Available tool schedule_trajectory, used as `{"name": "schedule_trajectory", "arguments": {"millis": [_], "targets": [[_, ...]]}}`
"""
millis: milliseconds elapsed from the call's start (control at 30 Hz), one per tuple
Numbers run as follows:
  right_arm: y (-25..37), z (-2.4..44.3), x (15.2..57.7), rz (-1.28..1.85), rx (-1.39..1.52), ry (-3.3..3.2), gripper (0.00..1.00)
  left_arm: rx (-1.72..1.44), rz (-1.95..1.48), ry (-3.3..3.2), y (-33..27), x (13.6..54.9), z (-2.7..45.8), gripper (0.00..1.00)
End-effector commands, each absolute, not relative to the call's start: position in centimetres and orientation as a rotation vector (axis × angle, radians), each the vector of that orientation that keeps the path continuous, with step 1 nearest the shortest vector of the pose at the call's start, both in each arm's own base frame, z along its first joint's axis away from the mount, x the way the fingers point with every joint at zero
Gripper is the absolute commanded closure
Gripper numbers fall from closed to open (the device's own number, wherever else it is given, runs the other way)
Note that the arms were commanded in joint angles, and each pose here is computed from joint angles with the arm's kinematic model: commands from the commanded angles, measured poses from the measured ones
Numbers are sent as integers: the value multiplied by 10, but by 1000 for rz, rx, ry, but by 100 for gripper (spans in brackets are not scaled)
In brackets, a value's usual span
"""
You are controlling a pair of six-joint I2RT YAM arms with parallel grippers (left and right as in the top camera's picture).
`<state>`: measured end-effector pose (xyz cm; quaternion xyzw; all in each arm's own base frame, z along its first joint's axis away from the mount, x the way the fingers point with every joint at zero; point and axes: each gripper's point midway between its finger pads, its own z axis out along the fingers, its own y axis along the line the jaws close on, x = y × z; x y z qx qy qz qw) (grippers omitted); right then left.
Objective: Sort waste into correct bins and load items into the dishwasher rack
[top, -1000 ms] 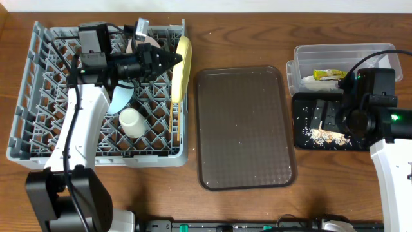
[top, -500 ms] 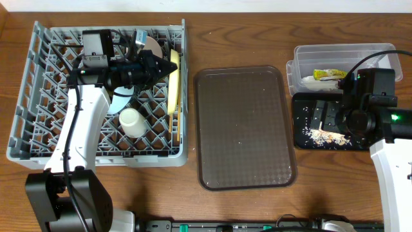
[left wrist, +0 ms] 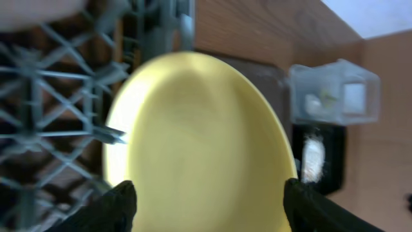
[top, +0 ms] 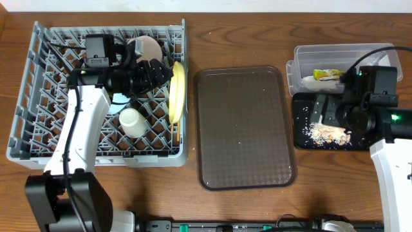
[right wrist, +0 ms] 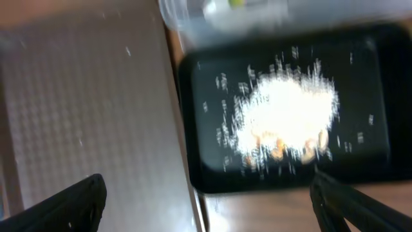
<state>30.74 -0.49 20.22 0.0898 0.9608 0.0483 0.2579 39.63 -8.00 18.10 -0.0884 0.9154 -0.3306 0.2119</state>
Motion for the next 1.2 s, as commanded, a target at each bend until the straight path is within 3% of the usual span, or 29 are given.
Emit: {"name": "schedule_trajectory", "arguments": {"millis": [0,133,267,500,767,1167], "targets": [[3,215,323,194,180,2531,1,-211,-633,2500,-52,396,197,22],[16,221,344,260,18,2465,1,-311,-321,2496,-13,383,207,21],[21,196,343,278,3,2563,1,-400,-98,2599,15,350,195,20],[-2,155,306,134,264,2807,1,-450,-34,2918,14,275,167,18],[-1,179,284,128,206,2688,1,-349,-39,2817,10,243,176,17],[1,220,230,107,129,2223,1,-240,-105,2265,2,202,229,15]]}}
